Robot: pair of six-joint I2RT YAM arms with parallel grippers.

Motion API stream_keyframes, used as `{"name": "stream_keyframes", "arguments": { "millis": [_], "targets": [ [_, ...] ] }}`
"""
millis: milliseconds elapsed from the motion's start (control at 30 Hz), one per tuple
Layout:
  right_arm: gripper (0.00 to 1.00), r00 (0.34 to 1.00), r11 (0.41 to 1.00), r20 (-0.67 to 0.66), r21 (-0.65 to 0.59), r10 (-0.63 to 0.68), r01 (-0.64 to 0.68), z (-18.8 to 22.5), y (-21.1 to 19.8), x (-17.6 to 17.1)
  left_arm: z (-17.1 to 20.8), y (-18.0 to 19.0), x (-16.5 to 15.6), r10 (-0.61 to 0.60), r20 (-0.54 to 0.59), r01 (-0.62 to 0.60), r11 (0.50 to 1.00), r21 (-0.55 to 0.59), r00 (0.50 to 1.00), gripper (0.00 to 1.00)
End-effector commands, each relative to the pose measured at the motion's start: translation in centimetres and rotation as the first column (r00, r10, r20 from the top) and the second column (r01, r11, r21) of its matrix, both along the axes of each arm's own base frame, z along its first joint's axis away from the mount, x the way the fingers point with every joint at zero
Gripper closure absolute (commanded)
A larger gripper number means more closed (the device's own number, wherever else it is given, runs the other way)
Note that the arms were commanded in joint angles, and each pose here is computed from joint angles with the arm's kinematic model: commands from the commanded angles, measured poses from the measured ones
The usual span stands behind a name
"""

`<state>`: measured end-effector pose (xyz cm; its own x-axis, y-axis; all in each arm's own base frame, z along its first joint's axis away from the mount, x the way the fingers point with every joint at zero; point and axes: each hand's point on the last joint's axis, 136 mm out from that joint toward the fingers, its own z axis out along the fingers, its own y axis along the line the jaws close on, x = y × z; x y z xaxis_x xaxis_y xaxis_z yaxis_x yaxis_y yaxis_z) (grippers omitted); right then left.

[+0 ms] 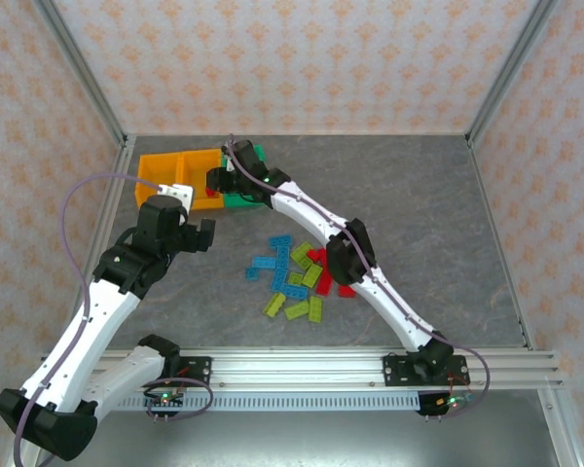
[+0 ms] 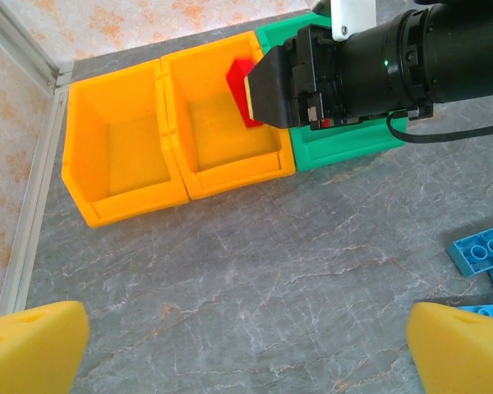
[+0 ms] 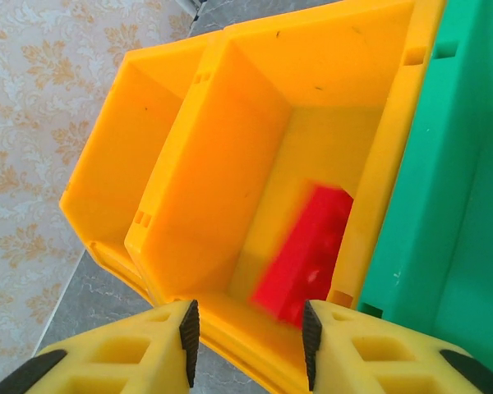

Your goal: Sort the legos into containers by color

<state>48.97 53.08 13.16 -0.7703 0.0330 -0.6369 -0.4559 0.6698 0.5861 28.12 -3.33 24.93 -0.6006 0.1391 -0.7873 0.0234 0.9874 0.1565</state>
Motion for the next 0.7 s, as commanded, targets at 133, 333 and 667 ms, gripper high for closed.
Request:
{"name": "stream_keyframes", "arguments": {
  "millis": [133,333,667],
  "targets": [
    [0.60,0.997,0.996,0.066,0.087,0.028,-0.034,11.1,-1.3,-2.1,-0.2,0.7,0.3,0.043,0.009,-0.043,0.999,0.011,0.999,0.00],
    [0.57,0.997,0.995,-0.009,-0.052,0.082,-0.082,13.9,-6.2,-7.1,-0.5,0.9,0.3,0.053,0.000,-0.053,0.998,0.014,0.999,0.00],
    [0.48,0.998,0.959,0.014,-0.276,-0.063,0.065,12.6,-21.9,-17.8,-6.0,-5.9,1.3,0.014,-0.321,-0.132,0.929,-0.347,0.947,0.04]
  ]
}}
